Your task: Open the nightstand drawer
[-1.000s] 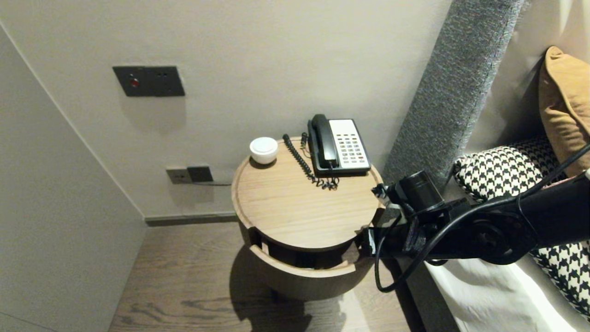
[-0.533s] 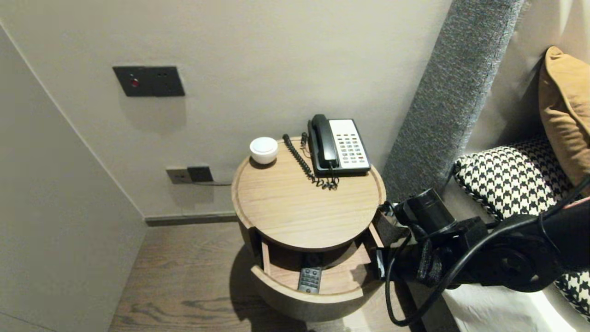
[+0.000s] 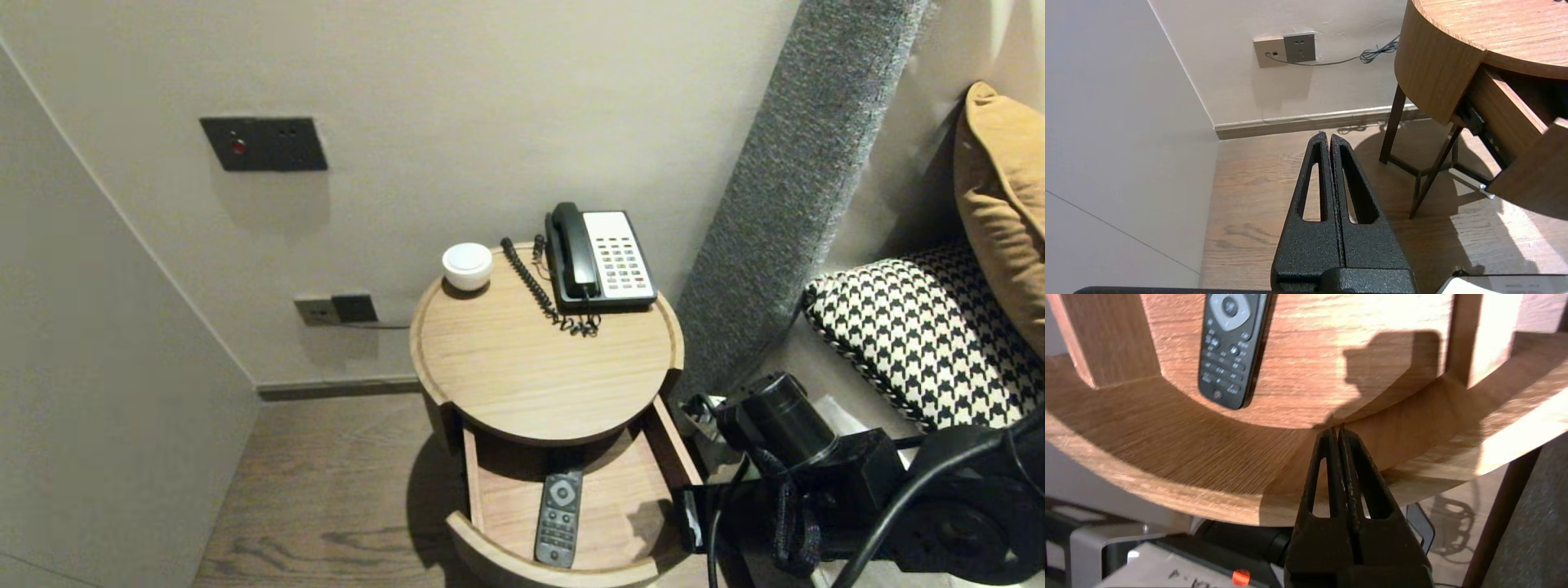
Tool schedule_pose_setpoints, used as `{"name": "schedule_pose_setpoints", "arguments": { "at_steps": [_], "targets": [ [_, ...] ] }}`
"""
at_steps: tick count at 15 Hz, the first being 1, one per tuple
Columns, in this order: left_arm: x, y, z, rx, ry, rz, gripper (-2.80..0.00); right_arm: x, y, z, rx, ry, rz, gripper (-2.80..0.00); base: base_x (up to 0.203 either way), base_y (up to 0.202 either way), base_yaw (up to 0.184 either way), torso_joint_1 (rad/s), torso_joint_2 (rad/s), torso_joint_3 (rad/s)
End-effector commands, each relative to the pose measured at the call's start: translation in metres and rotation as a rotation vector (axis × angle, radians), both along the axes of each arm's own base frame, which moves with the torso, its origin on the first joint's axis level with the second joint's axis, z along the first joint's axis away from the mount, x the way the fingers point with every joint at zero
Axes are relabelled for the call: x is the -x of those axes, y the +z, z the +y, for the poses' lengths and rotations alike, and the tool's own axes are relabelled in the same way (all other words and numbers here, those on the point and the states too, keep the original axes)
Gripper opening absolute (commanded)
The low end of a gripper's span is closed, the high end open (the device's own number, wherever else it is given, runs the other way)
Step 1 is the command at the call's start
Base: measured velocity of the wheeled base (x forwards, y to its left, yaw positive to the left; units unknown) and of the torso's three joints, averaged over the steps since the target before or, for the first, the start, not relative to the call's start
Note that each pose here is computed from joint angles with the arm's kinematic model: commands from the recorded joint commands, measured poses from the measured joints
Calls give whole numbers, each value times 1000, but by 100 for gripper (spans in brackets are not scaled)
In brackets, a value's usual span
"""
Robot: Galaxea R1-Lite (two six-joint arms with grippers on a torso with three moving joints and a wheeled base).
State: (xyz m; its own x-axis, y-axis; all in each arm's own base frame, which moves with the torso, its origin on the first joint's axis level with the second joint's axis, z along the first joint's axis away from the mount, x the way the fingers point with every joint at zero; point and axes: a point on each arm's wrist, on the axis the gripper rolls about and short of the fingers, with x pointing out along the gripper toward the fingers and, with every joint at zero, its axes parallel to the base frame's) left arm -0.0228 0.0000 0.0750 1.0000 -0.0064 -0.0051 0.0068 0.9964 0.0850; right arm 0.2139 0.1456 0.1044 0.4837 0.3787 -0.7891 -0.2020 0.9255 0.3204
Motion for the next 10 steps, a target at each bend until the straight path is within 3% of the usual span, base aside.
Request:
{"name": "schedule_pose_setpoints", "arguments": {
  "at_steps": [1,10],
  "targets": [
    [0,0,0,-1,0,0,-280,12,0,-1,-1,18,6,-280,0,0,0,0,0,0],
    [0,0,0,-1,0,0,-280,45,-4,-10,1,49,36,-280,0,0,0,0,0,0]
  ]
}}
